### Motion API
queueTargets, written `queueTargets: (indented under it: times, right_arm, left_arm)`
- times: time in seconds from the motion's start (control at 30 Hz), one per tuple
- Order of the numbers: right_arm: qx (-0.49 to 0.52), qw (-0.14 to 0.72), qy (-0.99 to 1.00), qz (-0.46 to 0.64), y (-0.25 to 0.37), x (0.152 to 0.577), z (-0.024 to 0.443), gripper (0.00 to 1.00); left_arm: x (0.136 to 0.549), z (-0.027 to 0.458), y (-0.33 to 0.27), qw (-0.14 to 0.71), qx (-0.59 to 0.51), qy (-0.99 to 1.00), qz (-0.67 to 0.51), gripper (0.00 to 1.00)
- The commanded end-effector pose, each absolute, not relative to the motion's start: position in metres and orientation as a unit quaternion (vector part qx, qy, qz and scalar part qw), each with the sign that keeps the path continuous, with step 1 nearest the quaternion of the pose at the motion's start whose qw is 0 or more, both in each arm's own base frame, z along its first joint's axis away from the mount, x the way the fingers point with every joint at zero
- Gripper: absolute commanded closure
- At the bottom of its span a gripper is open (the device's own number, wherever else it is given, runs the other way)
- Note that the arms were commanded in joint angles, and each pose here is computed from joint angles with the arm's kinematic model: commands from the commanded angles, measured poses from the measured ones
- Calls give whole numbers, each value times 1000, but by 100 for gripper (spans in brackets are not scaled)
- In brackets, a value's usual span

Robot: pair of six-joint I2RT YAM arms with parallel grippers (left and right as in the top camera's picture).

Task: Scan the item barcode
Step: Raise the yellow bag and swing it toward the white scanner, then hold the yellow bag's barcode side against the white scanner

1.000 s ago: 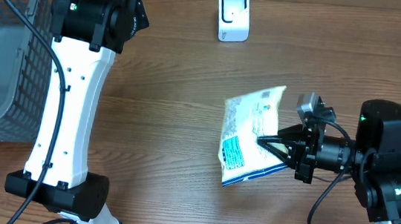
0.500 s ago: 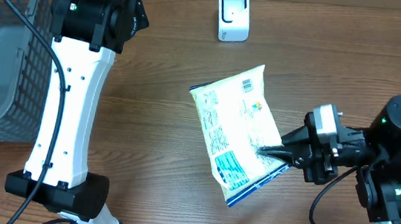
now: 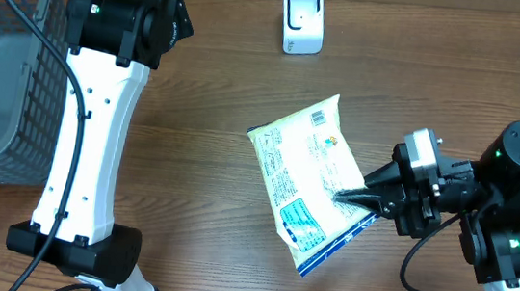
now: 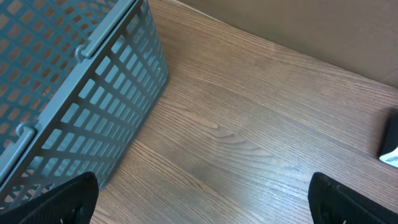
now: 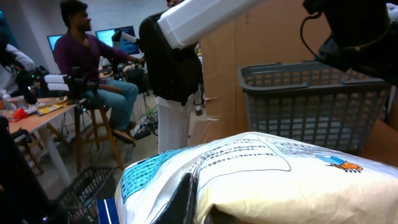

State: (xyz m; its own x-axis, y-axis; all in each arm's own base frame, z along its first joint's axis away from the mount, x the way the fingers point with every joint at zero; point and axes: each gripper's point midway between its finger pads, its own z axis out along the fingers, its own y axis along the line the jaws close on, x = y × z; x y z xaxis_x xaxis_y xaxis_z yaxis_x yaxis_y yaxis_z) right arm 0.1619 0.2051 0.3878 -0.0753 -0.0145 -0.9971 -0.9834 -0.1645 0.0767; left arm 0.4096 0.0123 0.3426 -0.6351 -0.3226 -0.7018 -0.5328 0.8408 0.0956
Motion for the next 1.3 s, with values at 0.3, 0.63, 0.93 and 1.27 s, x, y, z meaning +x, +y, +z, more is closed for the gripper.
queueTargets:
  times: [0.3,0.63,0.93,1.27]
  right_arm:
    - [-243,387,720,522,214,324,309,96]
    - [-117,379,838,374,188,425,290,96]
    - [-223,394,892,5,154,450,292,96]
    - [-325,340,790,-395,133,529,241,96]
  left_arm:
    - [412,343,11,357,-246,889,149,0]
    - [412,343,11,357,-246,889,149,0]
    - [412,343,11,357,-246,889,149,0]
    - [412,343,11,357,-246,889,149,0]
